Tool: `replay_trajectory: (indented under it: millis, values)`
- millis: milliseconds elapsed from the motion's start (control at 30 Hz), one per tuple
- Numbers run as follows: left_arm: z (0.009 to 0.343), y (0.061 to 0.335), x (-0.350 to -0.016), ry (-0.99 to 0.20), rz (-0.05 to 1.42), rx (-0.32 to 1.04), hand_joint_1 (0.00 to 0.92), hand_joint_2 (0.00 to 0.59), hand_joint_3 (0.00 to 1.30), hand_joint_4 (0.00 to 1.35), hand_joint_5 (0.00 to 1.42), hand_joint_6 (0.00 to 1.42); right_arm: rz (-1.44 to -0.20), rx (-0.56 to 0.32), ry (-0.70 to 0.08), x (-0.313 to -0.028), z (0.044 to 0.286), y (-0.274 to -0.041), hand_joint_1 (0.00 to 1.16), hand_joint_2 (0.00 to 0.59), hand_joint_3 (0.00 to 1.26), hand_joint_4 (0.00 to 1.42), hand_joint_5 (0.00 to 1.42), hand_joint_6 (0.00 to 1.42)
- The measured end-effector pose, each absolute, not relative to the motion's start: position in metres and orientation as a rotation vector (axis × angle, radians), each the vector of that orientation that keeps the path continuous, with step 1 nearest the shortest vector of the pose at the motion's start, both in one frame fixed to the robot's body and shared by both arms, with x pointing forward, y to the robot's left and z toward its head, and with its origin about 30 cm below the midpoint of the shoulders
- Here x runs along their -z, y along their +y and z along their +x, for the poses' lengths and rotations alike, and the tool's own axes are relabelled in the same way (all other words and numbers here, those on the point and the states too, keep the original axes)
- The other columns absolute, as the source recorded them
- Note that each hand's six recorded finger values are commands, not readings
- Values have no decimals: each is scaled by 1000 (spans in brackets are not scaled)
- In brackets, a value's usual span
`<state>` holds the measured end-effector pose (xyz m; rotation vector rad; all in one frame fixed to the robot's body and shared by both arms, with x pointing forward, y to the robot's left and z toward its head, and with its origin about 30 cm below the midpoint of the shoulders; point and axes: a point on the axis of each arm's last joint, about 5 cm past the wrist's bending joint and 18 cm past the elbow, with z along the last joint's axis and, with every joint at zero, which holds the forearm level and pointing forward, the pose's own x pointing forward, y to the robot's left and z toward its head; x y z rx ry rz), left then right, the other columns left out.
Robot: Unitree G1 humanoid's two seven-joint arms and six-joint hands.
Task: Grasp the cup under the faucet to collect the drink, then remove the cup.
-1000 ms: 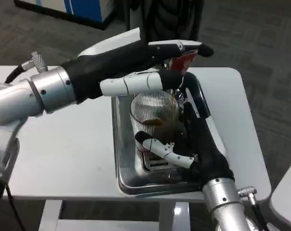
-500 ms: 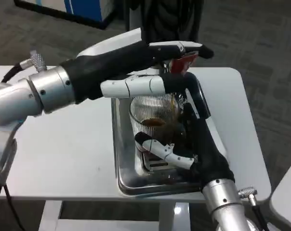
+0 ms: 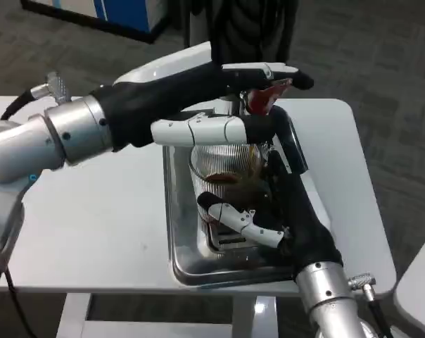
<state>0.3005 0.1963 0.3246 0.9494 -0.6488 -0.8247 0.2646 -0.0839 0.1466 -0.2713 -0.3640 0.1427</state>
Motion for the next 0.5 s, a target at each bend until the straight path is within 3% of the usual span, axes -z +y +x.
replay_trajectory:
  millis: [500]
  values:
    - [298, 197, -323, -655, 954, 815, 0, 84, 189, 69, 79, 0, -269, -145, -365, -147, 263, -84, 751, 157, 0, 193, 209, 214]
